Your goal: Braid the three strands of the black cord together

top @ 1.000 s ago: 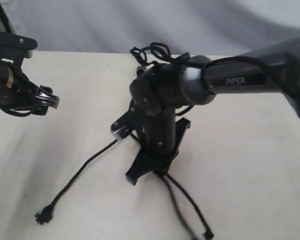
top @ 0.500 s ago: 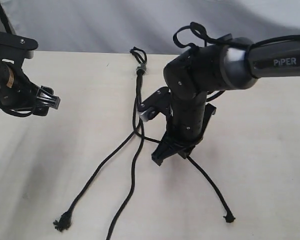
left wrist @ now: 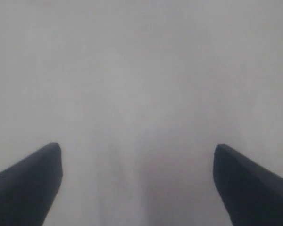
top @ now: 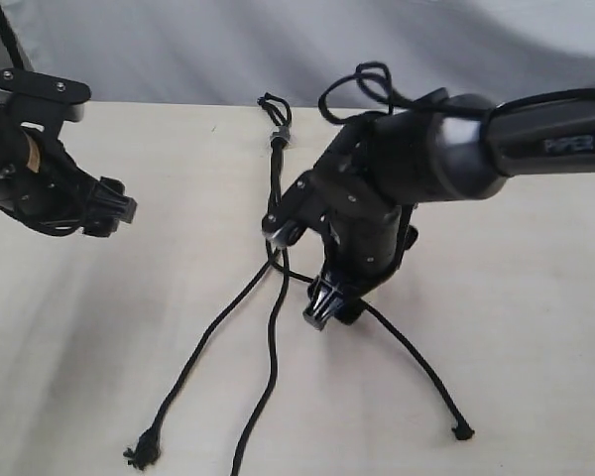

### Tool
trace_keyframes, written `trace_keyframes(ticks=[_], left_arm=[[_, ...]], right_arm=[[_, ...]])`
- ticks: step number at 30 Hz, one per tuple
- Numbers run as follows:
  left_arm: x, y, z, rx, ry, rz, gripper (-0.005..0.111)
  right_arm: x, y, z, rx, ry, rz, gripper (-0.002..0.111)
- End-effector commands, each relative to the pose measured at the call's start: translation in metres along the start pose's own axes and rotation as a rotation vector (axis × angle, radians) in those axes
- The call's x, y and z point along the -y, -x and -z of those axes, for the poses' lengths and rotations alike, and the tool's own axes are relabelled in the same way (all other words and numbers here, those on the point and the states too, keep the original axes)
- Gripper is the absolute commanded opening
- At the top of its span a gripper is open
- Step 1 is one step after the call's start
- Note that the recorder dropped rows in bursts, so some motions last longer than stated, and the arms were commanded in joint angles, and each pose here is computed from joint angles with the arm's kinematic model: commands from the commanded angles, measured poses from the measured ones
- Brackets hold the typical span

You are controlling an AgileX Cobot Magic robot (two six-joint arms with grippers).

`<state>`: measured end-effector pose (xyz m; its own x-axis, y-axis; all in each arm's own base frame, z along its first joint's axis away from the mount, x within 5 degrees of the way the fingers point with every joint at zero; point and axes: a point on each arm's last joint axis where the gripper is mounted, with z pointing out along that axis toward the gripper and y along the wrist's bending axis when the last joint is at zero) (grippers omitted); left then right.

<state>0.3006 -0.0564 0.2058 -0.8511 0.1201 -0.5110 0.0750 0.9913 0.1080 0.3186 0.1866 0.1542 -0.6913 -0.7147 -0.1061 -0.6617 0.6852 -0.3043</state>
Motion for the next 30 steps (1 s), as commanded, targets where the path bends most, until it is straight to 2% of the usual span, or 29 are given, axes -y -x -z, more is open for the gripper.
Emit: trace_keyframes(ticks=[1, 2, 3, 4, 8, 10, 14, 20, 23, 29, 30], left_arm=[[0.049, -0.009, 0.009, -0.022, -0.206, -0.13, 0.081], [0.069, -0.015, 0.015, -0.042, -0.27, -0.164, 0.081], [0.08, -0.019, 0.018, -0.053, -0.3, -0.199, 0.081], [0.1, -0.029, 0.023, -0.06, -0.339, -0.271, 0.081], [0.156, -0.062, 0.027, -0.109, -0.417, -0.417, 0.081], [0.172, -0.073, 0.016, -0.128, -0.426, -0.439, 0.081], [0.18, -0.085, -0.006, -0.194, -0.403, -0.447, 0.081], [0.188, -0.099, -0.023, -0.256, -0.385, -0.454, 0.079], [0.195, -0.105, -0.022, -0.255, -0.394, -0.477, 0.063], [0.202, -0.111, -0.019, -0.254, -0.405, -0.503, 0.005], [0.202, -0.111, -0.019, -0.256, -0.404, -0.504, 0.001]], right_arm=[[0.06, -0.014, 0.073, 0.234, -0.149, -0.229, 0.078], [0.084, -0.028, 0.097, 0.315, -0.171, -0.342, 0.078], [0.094, -0.036, 0.105, 0.344, -0.18, -0.388, 0.078], [0.106, -0.053, 0.112, 0.381, -0.195, -0.449, 0.078], [0.113, -0.089, 0.103, 0.489, -0.198, -0.499, 0.078], [0.107, -0.093, 0.092, 0.549, -0.171, -0.498, 0.078], [0.101, -0.09, 0.087, 0.64, -0.15, -0.462, 0.078], [0.101, -0.087, 0.088, 0.675, -0.146, -0.459, 0.078], [0.101, -0.087, 0.089, 0.68, -0.145, -0.458, 0.078], [0.101, -0.086, 0.089, 0.692, -0.142, -0.46, 0.078], [0.101, -0.086, 0.089, 0.692, -0.142, -0.46, 0.078]])
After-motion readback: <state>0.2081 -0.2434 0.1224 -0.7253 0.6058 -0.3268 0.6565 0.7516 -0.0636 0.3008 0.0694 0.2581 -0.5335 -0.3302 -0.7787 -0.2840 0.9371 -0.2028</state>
